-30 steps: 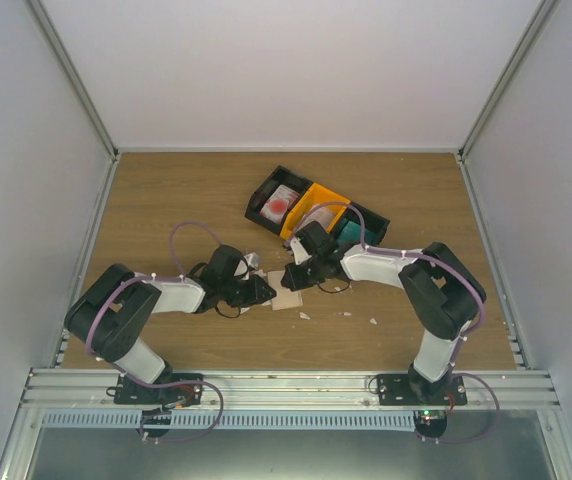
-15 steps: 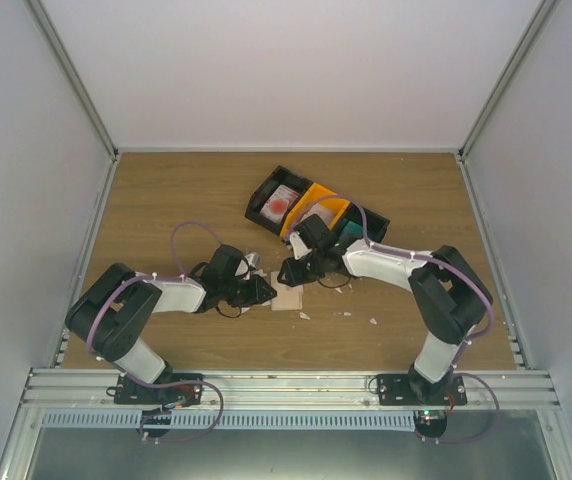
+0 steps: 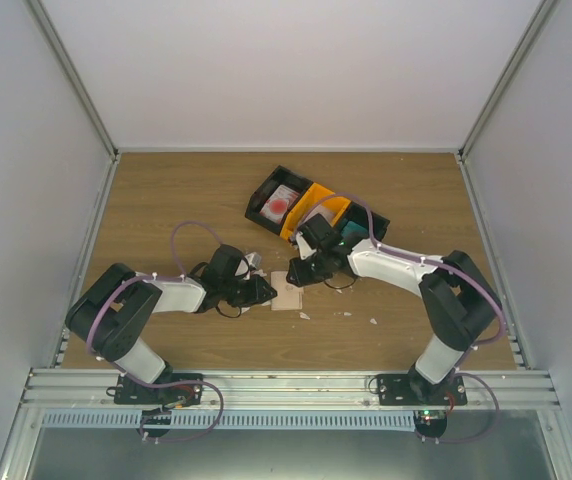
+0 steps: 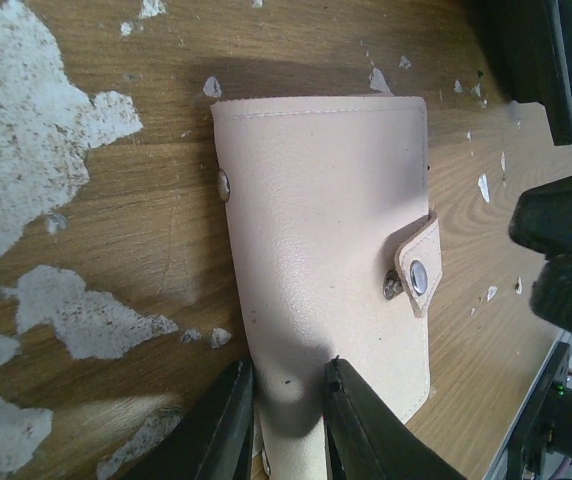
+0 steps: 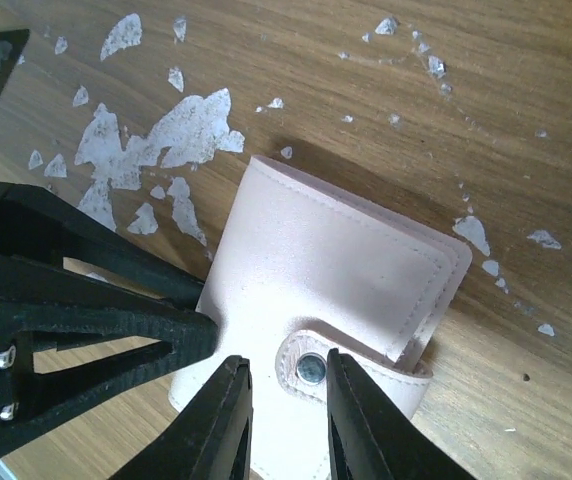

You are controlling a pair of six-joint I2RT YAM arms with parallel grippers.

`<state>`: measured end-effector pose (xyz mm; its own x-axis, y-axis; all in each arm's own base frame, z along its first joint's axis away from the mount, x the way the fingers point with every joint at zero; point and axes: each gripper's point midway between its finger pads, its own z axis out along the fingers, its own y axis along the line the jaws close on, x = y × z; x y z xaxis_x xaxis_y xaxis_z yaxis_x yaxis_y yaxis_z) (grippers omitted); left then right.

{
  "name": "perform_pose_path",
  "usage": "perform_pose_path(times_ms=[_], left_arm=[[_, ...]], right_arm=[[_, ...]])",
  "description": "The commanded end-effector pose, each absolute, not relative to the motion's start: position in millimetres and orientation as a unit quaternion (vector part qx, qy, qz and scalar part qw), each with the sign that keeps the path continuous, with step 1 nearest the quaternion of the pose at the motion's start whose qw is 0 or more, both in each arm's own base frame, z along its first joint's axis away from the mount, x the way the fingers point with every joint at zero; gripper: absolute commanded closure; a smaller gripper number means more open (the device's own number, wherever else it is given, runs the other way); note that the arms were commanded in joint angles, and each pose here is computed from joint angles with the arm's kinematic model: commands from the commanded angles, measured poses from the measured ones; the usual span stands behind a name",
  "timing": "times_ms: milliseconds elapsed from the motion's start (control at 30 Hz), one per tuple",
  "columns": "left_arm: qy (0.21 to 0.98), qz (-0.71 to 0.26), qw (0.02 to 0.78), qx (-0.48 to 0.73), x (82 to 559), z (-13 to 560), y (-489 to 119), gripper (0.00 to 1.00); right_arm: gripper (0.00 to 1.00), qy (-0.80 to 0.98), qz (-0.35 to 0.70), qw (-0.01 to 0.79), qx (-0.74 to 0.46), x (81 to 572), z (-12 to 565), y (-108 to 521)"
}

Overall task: Put the credit cards into the card holder
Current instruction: Close the card holder at the center of the board.

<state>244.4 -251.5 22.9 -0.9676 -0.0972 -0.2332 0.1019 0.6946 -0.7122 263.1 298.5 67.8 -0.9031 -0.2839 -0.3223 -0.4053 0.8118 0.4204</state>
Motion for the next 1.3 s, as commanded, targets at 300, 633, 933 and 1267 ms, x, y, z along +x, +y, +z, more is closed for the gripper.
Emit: perform_pose_path(times_ms=[300, 633, 933, 1267], left_arm=[[0.928, -0.359, 0.101, -0.004, 235.7, -1.5, -248.0, 0.76], [0.928, -0.358, 0.102, -0.004, 235.2, -1.0, -248.7, 0.76], [0.929, -0.356, 0.102, -0.005, 234.8, -1.8, -247.9, 0.76], [0.93, -0.355, 0.098, -0.006, 233.6, -4.5, -248.0, 0.76]], right_arm=[[0.75, 0.953, 0.247, 0.082, -0.156, 260.1, 36.7, 301.2], [0.73, 0.942, 0.271, 0.12, -0.157, 266.6, 63.2, 305.0], [0.77, 0.958, 0.221, 0.11, -0.143, 262.1, 51.8, 282.8], [0.81, 0.957, 0.242, 0.082, -0.14, 251.2, 41.3, 287.9]])
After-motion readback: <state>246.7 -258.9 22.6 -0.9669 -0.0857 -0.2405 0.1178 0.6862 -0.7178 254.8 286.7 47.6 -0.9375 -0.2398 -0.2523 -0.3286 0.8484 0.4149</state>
